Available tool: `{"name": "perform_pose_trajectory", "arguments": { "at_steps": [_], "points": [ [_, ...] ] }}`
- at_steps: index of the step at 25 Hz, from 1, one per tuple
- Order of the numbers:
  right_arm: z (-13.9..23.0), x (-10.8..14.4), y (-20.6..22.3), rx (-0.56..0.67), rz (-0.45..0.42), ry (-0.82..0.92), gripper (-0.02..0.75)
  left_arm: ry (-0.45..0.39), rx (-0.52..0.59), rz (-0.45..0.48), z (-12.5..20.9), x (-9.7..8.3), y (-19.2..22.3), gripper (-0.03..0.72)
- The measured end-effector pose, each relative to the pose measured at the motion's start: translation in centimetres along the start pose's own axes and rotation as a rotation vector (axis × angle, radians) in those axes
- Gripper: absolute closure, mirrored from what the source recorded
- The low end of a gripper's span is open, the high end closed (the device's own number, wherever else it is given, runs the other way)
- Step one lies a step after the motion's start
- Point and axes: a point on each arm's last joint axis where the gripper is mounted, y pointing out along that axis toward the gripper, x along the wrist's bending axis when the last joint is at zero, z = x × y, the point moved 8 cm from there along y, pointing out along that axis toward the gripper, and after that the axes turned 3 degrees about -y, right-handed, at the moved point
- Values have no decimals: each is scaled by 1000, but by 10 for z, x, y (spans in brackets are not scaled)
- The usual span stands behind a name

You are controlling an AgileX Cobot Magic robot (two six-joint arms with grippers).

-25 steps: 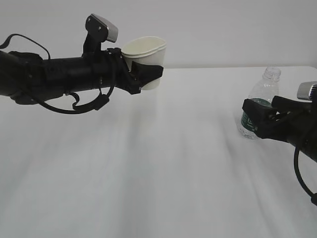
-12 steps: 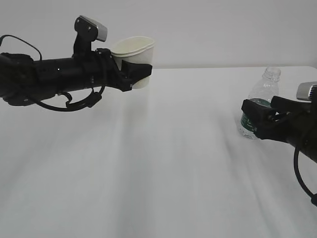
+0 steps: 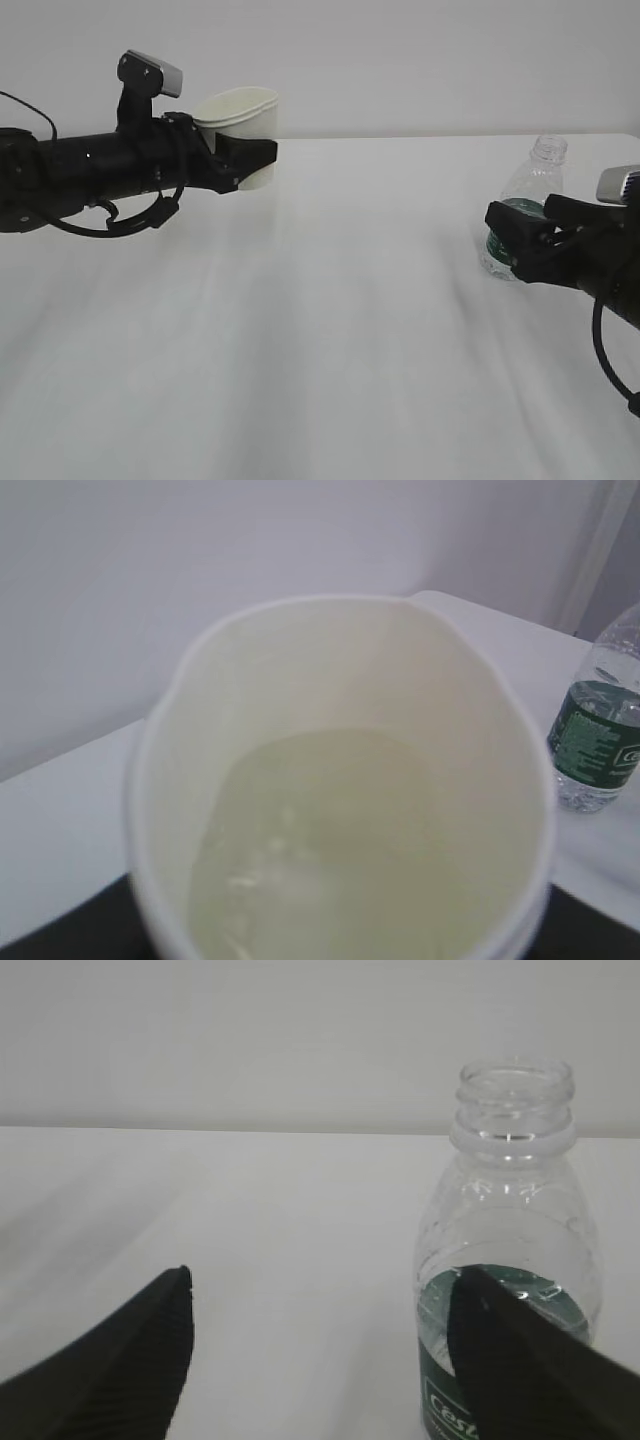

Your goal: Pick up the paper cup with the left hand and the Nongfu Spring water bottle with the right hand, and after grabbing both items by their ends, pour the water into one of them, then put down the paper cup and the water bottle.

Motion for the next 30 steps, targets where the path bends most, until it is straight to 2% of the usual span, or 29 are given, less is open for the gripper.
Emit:
{"name": "perform_pose_trajectory", "arguments": {
  "at_steps": [3, 9, 18, 26, 30],
  "points": [
    [0, 1, 0, 1, -5, -2, 144, -10, -1, -6, 6, 0, -3, 276],
    [0, 2, 0, 1, -11, -5, 144, -39, -79, 6, 7, -4, -8, 276],
    [0, 2, 0, 2, -14, -7, 144, -33, -120, -40, 15, -2, -17, 276],
    [0, 3, 0, 2, -16, -2, 144, -41, -96, -47, 36, -7, -26, 276],
    [0, 3, 0, 3, -20, 13, 144, -45, -111, -86, 44, -5, -34, 276]
  ]
}}
